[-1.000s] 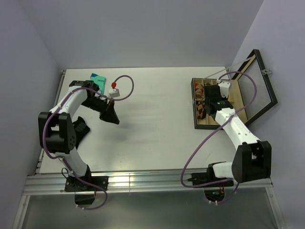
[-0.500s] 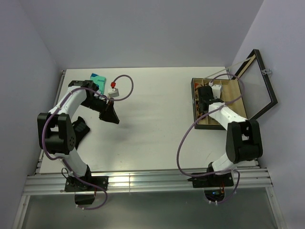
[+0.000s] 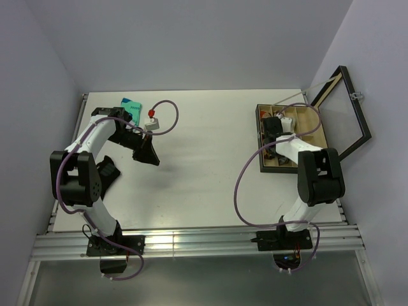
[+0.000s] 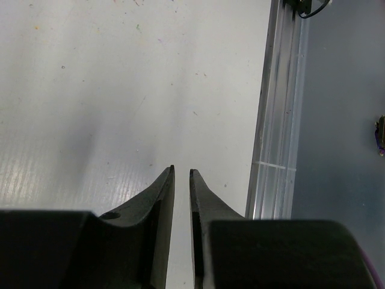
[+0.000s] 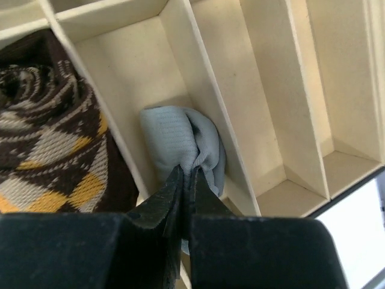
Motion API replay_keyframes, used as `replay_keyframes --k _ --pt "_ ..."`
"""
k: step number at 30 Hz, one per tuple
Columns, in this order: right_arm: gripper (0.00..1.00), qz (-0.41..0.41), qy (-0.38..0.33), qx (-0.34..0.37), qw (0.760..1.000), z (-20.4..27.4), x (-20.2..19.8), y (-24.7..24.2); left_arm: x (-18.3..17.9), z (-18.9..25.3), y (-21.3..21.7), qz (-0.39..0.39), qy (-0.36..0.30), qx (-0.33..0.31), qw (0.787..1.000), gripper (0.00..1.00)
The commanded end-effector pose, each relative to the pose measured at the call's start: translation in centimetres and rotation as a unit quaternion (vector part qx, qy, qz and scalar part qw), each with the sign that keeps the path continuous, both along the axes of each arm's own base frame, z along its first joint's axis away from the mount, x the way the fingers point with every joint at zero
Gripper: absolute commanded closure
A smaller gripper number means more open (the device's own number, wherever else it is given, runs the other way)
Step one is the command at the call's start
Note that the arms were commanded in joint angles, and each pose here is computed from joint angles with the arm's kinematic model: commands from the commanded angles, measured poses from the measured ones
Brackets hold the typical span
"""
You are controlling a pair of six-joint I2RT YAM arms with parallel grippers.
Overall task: Roll the socks
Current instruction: Place the sock in the storage box.
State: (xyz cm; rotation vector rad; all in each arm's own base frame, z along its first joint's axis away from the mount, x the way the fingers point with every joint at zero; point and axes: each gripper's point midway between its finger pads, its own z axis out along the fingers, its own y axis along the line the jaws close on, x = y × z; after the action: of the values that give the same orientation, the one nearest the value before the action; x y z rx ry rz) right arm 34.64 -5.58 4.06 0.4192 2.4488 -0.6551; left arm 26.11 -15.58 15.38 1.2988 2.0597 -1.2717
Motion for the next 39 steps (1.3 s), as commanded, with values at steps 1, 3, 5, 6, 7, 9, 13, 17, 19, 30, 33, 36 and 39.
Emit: replay_keyframes --k 1,3,5,6,7,9,13,17,19,30,33,36,39 --pt "1.0 -0.012 -0.014 0.066 0.998 -1.1 0.7 0.7 -0.2 1.8 -0.2 -0.004 -0.019 -0.014 1.0 0.79" --pt "1.0 -0.013 -0.015 0.1 0.995 -1.4 0.7 1.1 -0.1 1.8 -0.2 -0.003 -0.016 -0.013 1.0 0.79" --pt "1.0 -0.026 -0.014 0.115 0.993 -1.6 0.3 0.8 -0.1 1.7 -0.2 -0.002 -0.013 -0.014 1.0 0.79" --pt "1.0 -0.024 -0.01 0.127 0.992 -1.7 0.2 1.1 0.0 1.7 -0.2 -0.001 -0.012 -0.014 1.0 0.79" --pt "1.0 -0.026 -0.008 0.13 0.991 -1.8 0.1 1.1 0.0 1.8 -0.3 0.0 -0.01 -0.015 1.0 0.79" --pt "1.0 -0.03 -0.004 0.142 0.989 -1.9 0.0 1.4 0.1 1.9 -0.3 0.001 -0.011 -0.016 1.0 0.79" --pt "1.0 -0.055 0.011 0.177 0.983 -2.6 -0.6 0.7 0.1 2.1 -0.4 0.004 -0.009 -0.017 1.0 0.79" --pt "1.0 -0.074 0.003 0.216 0.974 -2.6 -0.9 0.7 -0.1 2.0 -0.3 0.005 -0.007 -0.016 1.0 0.79" --pt "0.98 -0.081 0.006 0.214 0.973 -2.5 -1.4 0.4 -0.1 1.9 -0.3 0.006 -0.004 -0.015 1.0 0.79" --pt "0.6 -0.079 -0.021 0.214 0.973 -0.1 -2.1 0.5 0.4 1.9 -0.3 0.028 0.0 -0.006 1.0 0.79" --pt "0.56 -0.077 -0.037 0.217 0.972 1.2 -1.9 0.6 0.4 2.1 -0.2 0.032 -0.006 -0.002 0.999 0.79" --pt "0.53 -0.075 -0.058 0.217 0.972 3.0 -1.7 0.5 0.5 2.3 -0.2 0.035 -0.012 0.0 0.999 0.78" --pt "0.5 -0.071 -0.073 0.217 0.971 4.6 -1.6 0.5 0.6 2.5 -0.2 0.039 -0.012 0.0 0.999 0.79"
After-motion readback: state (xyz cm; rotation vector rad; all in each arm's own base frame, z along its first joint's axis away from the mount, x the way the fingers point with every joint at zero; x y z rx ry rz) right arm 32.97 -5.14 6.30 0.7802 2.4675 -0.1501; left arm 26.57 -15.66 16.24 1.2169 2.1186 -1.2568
